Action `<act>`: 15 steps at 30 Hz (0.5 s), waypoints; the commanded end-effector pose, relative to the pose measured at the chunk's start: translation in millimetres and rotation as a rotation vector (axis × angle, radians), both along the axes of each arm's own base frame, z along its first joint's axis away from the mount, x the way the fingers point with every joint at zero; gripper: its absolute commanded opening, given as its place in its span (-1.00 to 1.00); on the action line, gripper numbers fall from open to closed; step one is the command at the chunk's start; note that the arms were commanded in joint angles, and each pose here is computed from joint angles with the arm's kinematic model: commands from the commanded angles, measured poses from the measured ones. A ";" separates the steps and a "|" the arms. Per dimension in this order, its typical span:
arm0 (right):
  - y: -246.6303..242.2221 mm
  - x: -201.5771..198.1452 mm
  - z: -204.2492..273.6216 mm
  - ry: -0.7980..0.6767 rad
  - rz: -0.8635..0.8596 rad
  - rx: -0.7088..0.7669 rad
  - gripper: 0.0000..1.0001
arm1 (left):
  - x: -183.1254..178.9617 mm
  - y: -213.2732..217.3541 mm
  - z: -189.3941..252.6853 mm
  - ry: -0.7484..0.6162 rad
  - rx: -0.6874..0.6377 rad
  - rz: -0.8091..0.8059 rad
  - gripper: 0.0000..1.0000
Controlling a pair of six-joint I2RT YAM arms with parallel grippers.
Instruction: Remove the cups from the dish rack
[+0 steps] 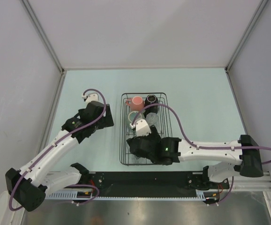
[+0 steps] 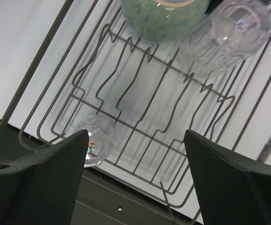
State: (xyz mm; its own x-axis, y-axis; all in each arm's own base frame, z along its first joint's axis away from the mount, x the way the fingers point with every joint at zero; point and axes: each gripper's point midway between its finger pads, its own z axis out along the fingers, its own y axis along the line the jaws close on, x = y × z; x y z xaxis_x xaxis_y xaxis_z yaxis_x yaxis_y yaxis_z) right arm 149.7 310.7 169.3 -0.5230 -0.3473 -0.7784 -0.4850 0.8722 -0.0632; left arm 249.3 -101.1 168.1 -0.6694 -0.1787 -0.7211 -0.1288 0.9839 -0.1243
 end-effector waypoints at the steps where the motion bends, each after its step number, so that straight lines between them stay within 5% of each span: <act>1: 13.5 -12.6 9.1 -0.005 -0.033 0.067 0.79 | 1.9 -3.8 -4.8 0.001 0.004 -0.015 0.99; 15: 41.8 -23.8 -31.8 0.085 0.005 0.079 0.78 | -3.4 -4.1 -5.1 -0.002 -0.008 -0.035 1.00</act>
